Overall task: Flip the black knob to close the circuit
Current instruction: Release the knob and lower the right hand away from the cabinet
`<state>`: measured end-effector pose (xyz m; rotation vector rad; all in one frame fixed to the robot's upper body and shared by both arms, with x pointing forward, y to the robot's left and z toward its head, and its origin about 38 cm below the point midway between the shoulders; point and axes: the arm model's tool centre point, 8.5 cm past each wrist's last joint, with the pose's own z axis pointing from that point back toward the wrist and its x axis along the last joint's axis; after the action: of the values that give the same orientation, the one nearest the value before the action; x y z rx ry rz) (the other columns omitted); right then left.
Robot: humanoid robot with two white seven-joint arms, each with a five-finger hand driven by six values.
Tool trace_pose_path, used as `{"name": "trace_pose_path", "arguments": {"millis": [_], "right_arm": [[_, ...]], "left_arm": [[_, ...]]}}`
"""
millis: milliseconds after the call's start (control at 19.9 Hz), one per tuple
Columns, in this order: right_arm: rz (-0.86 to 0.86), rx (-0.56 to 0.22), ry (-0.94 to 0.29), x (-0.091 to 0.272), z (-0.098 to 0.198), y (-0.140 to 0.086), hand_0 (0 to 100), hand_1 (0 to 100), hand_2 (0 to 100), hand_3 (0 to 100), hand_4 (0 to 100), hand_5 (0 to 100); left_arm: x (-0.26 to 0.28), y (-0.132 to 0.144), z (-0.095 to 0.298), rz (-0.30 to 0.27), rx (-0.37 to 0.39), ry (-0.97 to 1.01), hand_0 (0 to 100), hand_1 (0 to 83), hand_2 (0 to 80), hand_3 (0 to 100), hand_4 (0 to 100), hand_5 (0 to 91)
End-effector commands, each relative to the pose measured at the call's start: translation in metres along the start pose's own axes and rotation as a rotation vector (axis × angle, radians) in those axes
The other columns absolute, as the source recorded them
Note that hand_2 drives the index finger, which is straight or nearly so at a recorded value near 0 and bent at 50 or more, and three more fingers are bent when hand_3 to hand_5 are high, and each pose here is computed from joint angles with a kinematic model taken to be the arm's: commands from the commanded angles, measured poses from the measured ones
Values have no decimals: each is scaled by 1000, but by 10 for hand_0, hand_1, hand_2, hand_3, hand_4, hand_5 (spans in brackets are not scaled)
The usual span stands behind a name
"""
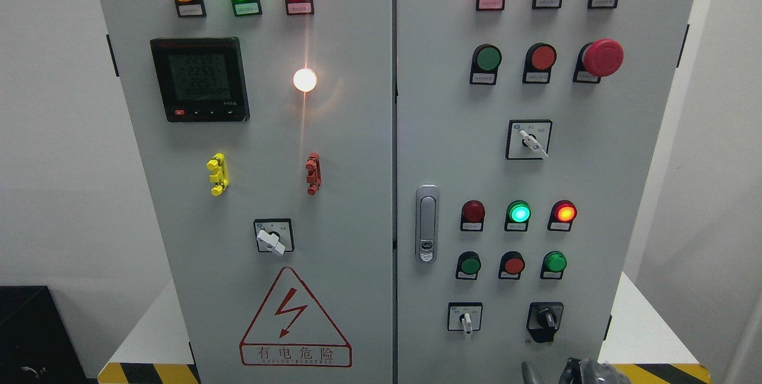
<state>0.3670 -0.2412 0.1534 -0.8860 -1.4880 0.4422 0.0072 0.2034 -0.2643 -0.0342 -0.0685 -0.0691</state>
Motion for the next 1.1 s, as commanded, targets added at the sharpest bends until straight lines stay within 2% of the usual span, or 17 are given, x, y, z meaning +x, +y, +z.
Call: {"name": "trace_pose_path", "arguments": {"millis": [0,151,201,351,452,552,602,753,853,903,1054], "right_arm": [[-413,31,-24,9,31,-7,0,46,617,876,784,722],[-627,54,4,3,48,-8,0,46,555,831,764,682],[-682,51,19,0,53,-9,0,41,501,794,728,641],[-846,32,43,-8,66,-10,0,34,450,731,670,603],[-910,28,29,-14,77,-10,0,27,411,663,636,577],[-927,39,30,-20,87,-6,0,31,353,553,517,515],[-939,47,27,-21,91,-5,0,32,346,539,508,503],[-995,152,-45,-18,101,1,0,28,219,360,316,225],[-1015,203,-80,-18,106,5,0,11,96,183,127,28],[-1019,208,-87,-19,106,4,0,1,75,156,94,0],[-1025,221,-92,-21,106,7,0,0,26,77,25,0]], "left_arm": [[-6,-2,0,2,-3,-2,120,556,0,0,0,0],[-6,-2,0,2,-3,-2,120,556,0,0,0,0],[-6,-2,0,2,-3,-2,120,556,0,0,0,0],[-6,-1,0,2,-2,-2,120,556,0,0,0,0],[-6,-2,0,2,-3,-2,120,556,0,0,0,0],[-6,-2,0,2,-3,-2,120,556,0,0,0,0],[-6,-1,0,2,-2,-2,120,556,0,0,0,0],[-6,-2,0,2,-3,-2,120,556,0,0,0,0],[-6,-1,0,2,-2,-2,120,556,0,0,0,0],[-6,-2,0,2,-3,-2,120,556,0,0,0,0],[-6,-2,0,2,-3,-2,120,556,0,0,0,0]]}}
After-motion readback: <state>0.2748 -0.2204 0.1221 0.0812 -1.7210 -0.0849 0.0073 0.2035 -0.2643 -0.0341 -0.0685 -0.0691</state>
